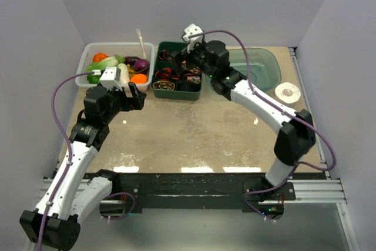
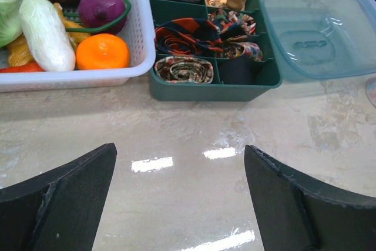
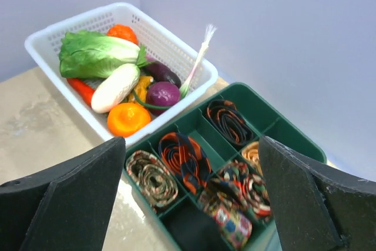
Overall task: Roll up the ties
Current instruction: Reset both arms
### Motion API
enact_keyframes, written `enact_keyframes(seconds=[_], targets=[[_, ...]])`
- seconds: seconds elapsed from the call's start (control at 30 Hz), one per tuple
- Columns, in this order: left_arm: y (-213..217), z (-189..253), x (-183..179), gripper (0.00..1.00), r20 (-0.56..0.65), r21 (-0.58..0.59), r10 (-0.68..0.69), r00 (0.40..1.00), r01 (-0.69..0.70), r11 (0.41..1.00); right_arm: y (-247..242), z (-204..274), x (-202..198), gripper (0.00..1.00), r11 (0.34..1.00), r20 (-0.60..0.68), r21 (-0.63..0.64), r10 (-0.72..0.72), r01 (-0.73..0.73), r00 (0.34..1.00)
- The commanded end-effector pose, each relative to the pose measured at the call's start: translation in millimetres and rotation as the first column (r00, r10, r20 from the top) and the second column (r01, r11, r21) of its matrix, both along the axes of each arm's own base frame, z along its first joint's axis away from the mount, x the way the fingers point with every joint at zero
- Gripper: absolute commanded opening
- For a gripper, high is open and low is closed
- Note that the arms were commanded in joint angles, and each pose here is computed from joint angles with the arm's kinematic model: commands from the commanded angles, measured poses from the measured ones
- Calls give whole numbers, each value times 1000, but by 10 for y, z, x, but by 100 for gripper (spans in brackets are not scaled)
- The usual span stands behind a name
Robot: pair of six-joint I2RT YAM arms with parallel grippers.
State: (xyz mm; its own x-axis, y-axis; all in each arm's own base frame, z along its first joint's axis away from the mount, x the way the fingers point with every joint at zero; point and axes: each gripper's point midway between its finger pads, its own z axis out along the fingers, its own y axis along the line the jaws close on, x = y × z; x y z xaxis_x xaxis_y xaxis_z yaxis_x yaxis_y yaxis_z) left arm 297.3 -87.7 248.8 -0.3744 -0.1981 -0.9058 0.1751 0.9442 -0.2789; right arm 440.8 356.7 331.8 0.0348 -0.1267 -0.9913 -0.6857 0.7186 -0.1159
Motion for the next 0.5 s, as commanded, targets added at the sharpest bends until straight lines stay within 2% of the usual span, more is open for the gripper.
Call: enact_keyframes(seconds=[0.0, 0.03, 0.07, 0.17, 0.47], targets=[[-137, 313, 53, 95, 99, -83, -48, 994, 57, 995, -438, 490, -237, 99, 978, 66, 166, -141, 129, 988], [-151, 357, 65, 95, 115, -94, -50, 992, 61, 994, -527, 414, -292, 99, 973, 59, 175, -161, 148, 985], [-161, 390, 64, 95, 123, -108, -49, 991, 63, 992, -679, 577, -376, 99, 961, 81, 211, -201, 181, 976], [-194, 470, 72, 95, 149, -132, -56, 987, 76, 988, -896, 648, -545, 99, 945, 93, 246, -244, 216, 965], [-225, 489, 92, 95, 157, -172, -51, 986, 78, 982, -1115, 624, -660, 99, 936, 91, 230, -295, 268, 951]])
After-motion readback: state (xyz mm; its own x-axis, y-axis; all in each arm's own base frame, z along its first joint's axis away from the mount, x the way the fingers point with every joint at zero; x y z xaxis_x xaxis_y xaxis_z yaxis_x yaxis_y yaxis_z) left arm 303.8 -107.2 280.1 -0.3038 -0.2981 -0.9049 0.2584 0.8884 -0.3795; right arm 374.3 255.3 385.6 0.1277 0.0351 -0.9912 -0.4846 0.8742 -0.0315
